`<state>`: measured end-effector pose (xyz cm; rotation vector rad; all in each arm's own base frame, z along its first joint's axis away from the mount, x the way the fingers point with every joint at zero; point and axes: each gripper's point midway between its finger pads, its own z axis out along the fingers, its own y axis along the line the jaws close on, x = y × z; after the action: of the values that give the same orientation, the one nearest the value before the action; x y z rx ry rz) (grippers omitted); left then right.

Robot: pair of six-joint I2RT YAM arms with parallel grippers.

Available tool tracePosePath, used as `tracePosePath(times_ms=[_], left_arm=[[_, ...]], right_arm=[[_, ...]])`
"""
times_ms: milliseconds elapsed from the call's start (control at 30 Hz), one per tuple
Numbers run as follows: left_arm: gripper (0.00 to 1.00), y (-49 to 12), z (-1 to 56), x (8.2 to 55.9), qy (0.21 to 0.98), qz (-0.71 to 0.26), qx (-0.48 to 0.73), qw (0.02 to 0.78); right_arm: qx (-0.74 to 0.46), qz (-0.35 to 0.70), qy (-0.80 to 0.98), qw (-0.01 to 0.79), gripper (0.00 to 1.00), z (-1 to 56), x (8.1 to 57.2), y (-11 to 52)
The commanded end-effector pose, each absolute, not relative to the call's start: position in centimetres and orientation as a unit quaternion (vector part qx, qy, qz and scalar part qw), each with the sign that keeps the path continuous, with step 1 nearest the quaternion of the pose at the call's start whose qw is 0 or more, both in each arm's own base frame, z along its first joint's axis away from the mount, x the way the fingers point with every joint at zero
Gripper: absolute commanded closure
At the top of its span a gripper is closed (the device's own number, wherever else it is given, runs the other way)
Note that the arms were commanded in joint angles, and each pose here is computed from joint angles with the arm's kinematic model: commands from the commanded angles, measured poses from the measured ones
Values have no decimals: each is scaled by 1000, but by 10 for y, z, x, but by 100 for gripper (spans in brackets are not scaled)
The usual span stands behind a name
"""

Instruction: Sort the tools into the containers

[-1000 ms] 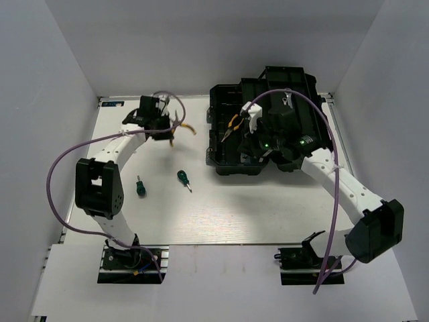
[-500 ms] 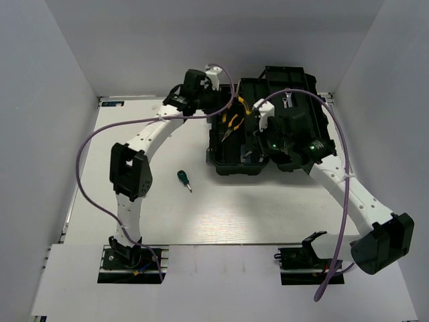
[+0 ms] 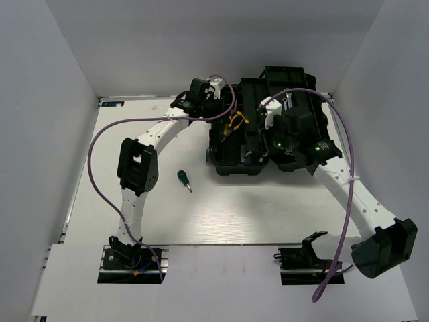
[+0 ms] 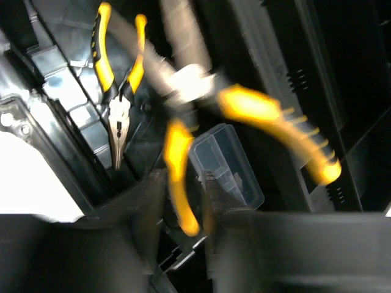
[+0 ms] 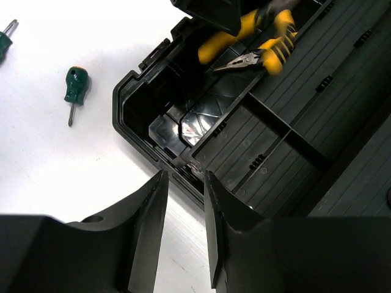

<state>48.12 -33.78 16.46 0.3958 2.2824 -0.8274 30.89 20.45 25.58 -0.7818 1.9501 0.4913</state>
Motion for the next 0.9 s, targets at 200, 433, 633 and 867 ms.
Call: tracePosePath(times_ms=[200, 433, 633, 867], left_arm=[[29, -347, 192, 481, 854, -348, 156, 353], [44, -322, 242, 474, 847, -314, 133, 408], [100, -203, 254, 390, 854, -207, 6, 477], [16, -64, 175, 271, 864, -34, -231, 447]], right_arm=[[-310, 213, 786, 491, 62, 264, 308, 202], [-407, 317, 751, 412, 58, 248, 277, 242], [-482, 305, 757, 320, 66, 206, 252, 292], [-514, 279, 768, 261, 40, 162, 236, 379]])
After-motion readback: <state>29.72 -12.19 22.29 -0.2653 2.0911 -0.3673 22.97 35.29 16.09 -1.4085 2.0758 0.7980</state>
